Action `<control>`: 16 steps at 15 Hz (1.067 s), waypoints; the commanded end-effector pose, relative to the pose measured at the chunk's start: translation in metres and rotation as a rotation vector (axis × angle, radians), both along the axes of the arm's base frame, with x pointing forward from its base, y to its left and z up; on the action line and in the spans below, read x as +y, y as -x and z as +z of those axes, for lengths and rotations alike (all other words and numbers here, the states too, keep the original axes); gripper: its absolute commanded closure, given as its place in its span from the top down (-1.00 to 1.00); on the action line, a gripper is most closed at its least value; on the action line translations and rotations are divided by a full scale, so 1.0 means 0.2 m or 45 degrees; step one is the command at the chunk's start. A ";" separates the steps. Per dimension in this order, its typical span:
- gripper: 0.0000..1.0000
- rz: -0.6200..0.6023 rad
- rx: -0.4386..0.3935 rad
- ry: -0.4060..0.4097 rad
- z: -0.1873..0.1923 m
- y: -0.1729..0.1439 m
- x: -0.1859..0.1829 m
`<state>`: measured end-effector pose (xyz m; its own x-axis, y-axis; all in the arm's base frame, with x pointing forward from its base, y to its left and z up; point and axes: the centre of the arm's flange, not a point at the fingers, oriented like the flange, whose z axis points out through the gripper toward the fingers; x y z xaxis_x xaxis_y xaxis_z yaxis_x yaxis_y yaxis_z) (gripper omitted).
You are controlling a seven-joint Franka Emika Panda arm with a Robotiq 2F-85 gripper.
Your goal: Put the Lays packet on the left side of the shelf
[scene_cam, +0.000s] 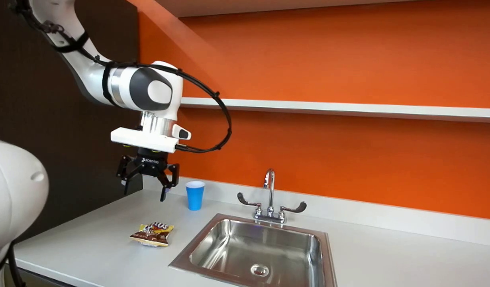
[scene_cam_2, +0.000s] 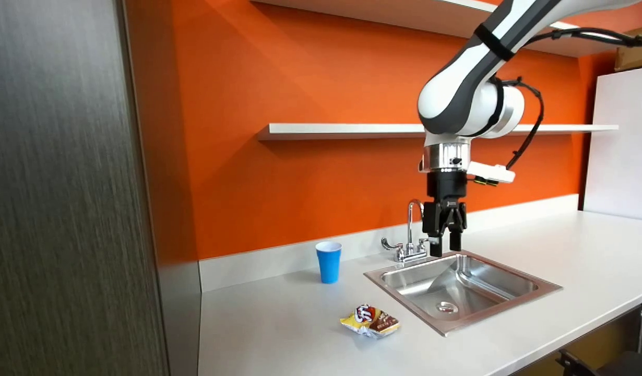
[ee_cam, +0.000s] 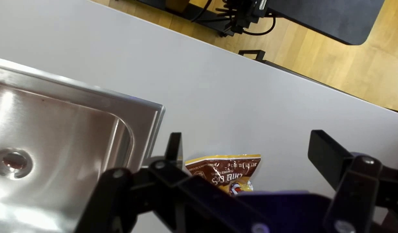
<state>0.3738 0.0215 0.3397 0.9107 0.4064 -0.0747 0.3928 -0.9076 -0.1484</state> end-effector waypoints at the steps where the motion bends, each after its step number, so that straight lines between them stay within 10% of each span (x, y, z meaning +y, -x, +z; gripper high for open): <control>1: 1.00 0.065 -0.028 -0.014 -0.13 -0.06 0.12; 16: 1.00 0.190 -0.042 -0.032 -0.51 -0.32 0.31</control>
